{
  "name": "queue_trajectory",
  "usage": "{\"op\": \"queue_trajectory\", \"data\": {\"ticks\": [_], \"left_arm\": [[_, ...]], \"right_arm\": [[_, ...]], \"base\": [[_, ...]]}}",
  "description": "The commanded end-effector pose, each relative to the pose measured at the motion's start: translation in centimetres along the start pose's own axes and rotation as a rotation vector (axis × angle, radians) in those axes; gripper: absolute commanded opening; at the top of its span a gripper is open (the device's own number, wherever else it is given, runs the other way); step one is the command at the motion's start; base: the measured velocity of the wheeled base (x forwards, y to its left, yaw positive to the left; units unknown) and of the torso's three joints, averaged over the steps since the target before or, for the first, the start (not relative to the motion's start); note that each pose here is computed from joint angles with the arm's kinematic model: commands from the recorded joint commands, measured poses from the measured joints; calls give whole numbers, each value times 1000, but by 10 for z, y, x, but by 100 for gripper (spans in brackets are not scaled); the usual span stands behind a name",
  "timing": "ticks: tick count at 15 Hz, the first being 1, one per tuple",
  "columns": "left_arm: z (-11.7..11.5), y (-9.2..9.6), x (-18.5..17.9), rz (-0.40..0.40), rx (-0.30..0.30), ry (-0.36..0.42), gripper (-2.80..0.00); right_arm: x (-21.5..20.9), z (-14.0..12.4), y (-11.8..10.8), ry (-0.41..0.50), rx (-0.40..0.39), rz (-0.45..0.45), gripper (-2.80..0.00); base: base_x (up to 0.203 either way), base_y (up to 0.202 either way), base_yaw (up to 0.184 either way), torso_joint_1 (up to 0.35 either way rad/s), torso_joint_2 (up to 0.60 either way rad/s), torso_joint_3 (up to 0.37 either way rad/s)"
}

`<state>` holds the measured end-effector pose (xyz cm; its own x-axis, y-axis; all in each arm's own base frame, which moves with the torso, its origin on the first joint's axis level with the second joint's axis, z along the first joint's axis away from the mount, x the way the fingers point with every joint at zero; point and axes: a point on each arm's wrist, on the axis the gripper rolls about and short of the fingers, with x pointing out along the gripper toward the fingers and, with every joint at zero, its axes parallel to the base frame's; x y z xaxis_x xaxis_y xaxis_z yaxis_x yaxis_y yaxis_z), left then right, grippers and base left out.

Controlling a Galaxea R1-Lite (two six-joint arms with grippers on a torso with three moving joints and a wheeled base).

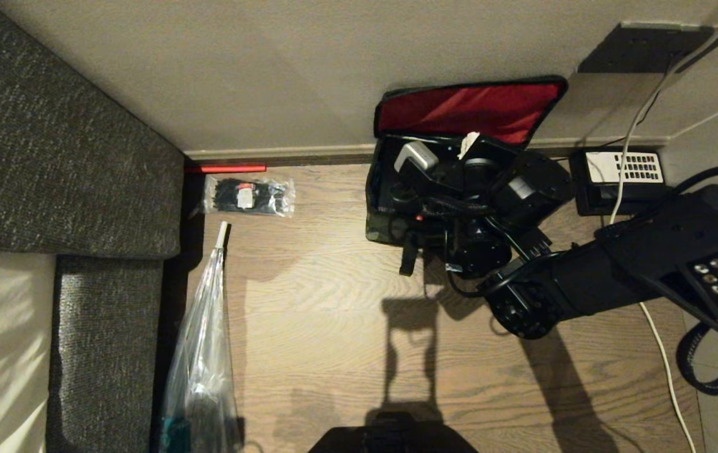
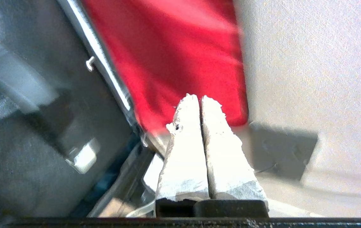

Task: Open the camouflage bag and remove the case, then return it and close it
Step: Grip the handle

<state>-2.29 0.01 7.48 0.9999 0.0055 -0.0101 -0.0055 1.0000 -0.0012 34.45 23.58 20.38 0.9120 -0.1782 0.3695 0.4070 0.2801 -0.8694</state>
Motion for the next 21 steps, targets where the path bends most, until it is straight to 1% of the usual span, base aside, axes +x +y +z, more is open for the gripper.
{"op": "queue_trajectory", "data": {"ticks": [1, 6, 9, 12, 14, 15, 16, 17, 18, 21], "left_arm": [[0, 0, 0, 1, 0, 1, -280], [0, 0, 0, 1, 0, 1, -280], [0, 0, 0, 1, 0, 1, -280], [0, 0, 0, 1, 0, 1, -280], [0, 0, 0, 1, 0, 1, -280], [0, 0, 0, 1, 0, 1, -280], [0, 0, 0, 1, 0, 1, -280], [0, 0, 0, 1, 0, 1, -280], [0, 0, 0, 1, 0, 1, -280], [-1, 0, 0, 1, 0, 2, -280]], "right_arm": [[0, 0, -12, 5, -12, 5, -280], [-3, -1, -11, 11, -17, 15, -280], [-9, -6, 1, 21, -44, 55, -280], [-11, -9, 15, 26, -28, 88, -280], [-17, -13, 27, 28, -59, 120, -280], [-18, -15, 31, 42, -75, 132, -280], [-19, -16, 35, 87, -93, 137, -280], [-19, -18, 47, 133, -113, 159, 0], [-20, -19, 56, 145, -118, 179, 0], [-20, -18, 70, 155, -117, 195, 0]], "base": [[0, 0, 0, 0, 0, 0], [0, 0, 0, 0, 0, 0], [0, 0, 0, 0, 0, 0], [0, 0, 0, 0, 0, 0], [0, 0, 0, 0, 0, 0], [0, 0, 0, 0, 0, 0], [0, 0, 0, 0, 0, 0], [0, 0, 0, 0, 0, 0], [0, 0, 0, 0, 0, 0], [0, 0, 0, 0, 0, 0]]}}
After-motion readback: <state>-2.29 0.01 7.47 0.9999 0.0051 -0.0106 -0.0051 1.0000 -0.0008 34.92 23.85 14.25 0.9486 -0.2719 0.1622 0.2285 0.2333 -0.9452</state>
